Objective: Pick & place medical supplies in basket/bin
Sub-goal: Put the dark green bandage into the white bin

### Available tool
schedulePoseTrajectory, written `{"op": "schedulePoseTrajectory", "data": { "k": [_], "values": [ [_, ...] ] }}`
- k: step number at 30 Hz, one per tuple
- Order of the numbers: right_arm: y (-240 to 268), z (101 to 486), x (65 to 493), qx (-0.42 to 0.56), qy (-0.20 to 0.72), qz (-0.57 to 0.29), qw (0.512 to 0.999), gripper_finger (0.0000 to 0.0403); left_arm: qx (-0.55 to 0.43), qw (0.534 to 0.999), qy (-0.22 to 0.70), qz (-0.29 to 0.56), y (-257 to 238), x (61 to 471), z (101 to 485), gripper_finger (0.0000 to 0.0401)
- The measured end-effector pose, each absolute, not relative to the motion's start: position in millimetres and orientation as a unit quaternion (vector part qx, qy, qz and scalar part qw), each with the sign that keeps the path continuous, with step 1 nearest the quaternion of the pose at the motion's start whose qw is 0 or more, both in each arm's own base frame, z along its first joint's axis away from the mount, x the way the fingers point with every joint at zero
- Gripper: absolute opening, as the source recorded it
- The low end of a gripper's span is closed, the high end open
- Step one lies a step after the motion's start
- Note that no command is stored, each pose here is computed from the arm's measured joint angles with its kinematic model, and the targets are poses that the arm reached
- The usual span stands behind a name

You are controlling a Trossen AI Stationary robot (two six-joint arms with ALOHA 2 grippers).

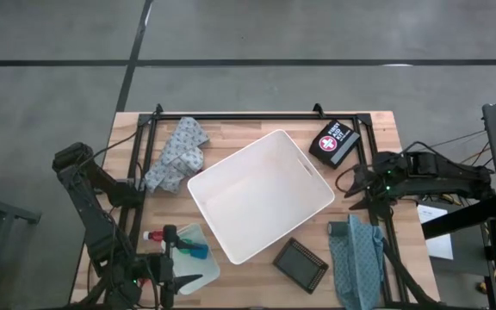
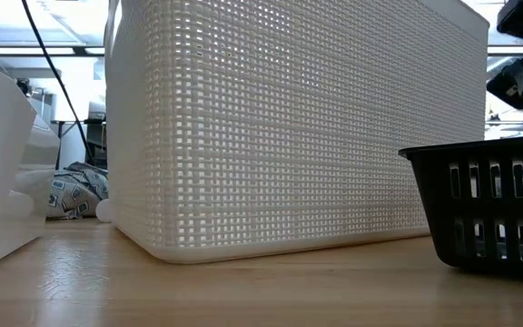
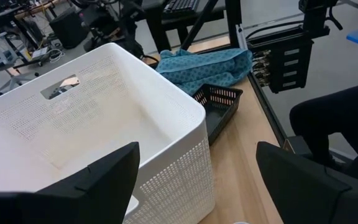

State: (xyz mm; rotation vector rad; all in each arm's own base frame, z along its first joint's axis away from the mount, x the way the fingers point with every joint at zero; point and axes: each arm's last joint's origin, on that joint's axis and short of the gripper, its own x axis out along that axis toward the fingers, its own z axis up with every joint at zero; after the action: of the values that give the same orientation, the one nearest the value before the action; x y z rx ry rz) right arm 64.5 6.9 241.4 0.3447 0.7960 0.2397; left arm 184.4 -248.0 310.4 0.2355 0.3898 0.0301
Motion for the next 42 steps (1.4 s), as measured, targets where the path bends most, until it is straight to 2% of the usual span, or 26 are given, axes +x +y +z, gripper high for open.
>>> {"op": "schedulePoseTrajectory", "data": {
  "k": [11, 20, 27, 33, 36, 42],
  "values": [
    [7.5, 258.0, 62.2, 0.189, 0.359, 0.114, 0.907, 0.0224, 0.117, 0.974, 0.193, 0.015, -248.0, 184.4, 310.4, 0.0327],
    [8.5, 291.2, 63.6, 0.148, 0.255, 0.154, 0.943, 0.0224, 0.117, 0.974, 0.193, 0.015, -248.0, 184.4, 310.4, 0.0328],
    [16.1, 302.7, 79.3, 0.142, 0.184, 0.219, 0.948, 0.0224, 0.117, 0.974, 0.193, 0.015, -248.0, 184.4, 310.4, 0.0327],
    [22.8, 337.2, 97.5, 0.062, 0.008, 0.249, 0.966, 0.0224, 0.117, 0.974, 0.193, 0.015, -248.0, 184.4, 310.4, 0.0327],
    [25.5, 348.7, 112.6, 0.059, -0.048, 0.249, 0.965, 0.0224, 0.117, 0.974, 0.193, 0.015, -248.0, 184.4, 310.4, 0.0326],
    [30.8, 350.9, 153.0, 0.081, -0.032, 0.246, 0.965, 0.0224, 0.117, 0.974, 0.193, 0.015, -248.1, 184.3, 310.4, 0.0326]
  ]
}}
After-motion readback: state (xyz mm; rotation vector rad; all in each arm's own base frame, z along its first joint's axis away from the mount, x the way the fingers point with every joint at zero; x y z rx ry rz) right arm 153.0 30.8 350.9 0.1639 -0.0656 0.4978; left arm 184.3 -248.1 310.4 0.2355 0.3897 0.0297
